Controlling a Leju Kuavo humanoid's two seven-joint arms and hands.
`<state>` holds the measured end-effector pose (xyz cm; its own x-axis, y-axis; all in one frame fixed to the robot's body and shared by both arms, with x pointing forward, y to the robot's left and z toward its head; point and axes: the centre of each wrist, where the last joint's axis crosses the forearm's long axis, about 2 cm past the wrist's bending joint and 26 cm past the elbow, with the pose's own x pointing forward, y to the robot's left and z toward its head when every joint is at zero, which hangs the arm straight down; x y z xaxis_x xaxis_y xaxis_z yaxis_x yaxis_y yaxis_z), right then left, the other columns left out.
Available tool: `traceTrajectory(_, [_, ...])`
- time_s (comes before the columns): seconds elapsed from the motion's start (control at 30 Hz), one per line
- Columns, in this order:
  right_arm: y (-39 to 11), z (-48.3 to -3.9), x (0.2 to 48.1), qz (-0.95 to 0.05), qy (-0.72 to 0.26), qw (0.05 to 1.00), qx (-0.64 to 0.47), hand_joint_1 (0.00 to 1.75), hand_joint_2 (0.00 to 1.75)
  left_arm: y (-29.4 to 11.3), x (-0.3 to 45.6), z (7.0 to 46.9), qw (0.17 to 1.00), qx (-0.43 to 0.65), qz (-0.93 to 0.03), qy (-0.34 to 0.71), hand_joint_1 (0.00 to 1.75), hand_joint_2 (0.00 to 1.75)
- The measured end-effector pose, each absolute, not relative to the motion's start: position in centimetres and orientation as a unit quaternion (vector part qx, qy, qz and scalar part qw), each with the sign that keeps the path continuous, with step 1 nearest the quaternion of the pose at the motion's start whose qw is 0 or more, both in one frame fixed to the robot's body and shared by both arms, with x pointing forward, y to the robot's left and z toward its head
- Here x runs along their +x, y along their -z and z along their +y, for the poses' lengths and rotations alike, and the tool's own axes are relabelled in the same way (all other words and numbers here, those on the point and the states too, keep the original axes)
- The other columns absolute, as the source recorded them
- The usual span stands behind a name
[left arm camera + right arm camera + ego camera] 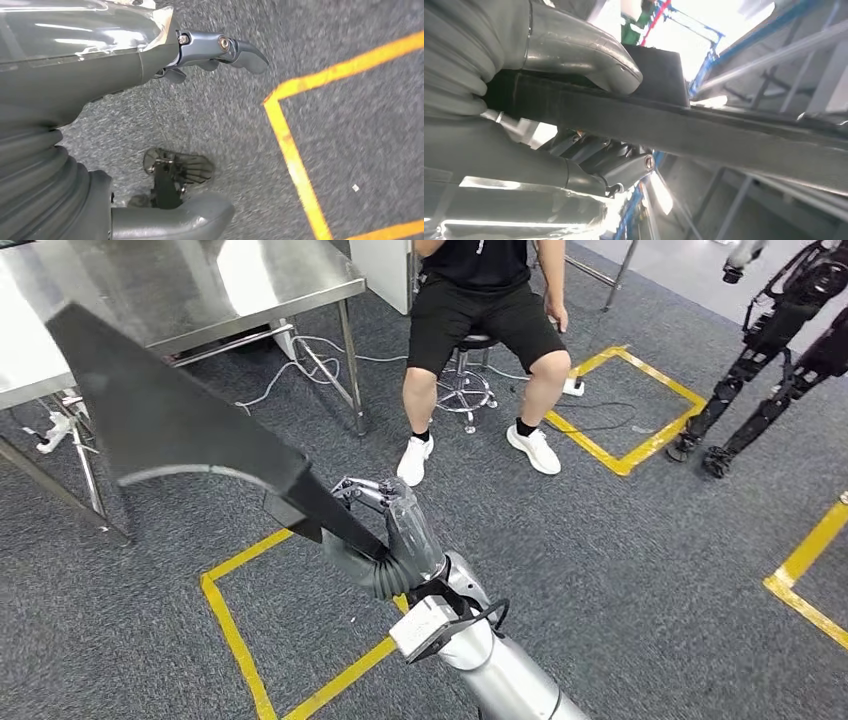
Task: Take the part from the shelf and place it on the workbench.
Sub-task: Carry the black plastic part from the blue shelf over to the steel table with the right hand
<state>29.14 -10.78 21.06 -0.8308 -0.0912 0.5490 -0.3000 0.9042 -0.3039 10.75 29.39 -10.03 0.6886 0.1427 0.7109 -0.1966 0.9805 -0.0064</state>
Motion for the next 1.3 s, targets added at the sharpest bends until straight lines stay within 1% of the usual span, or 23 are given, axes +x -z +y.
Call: traceTrajectory(1.3, [-20.33,-11.1,29.5,-0.934,-0.195,0.282,0.096,1.75,1.75,10.14,10.26,29.2,0.917,0.045,-0.386,-0.093,0.0,1.75])
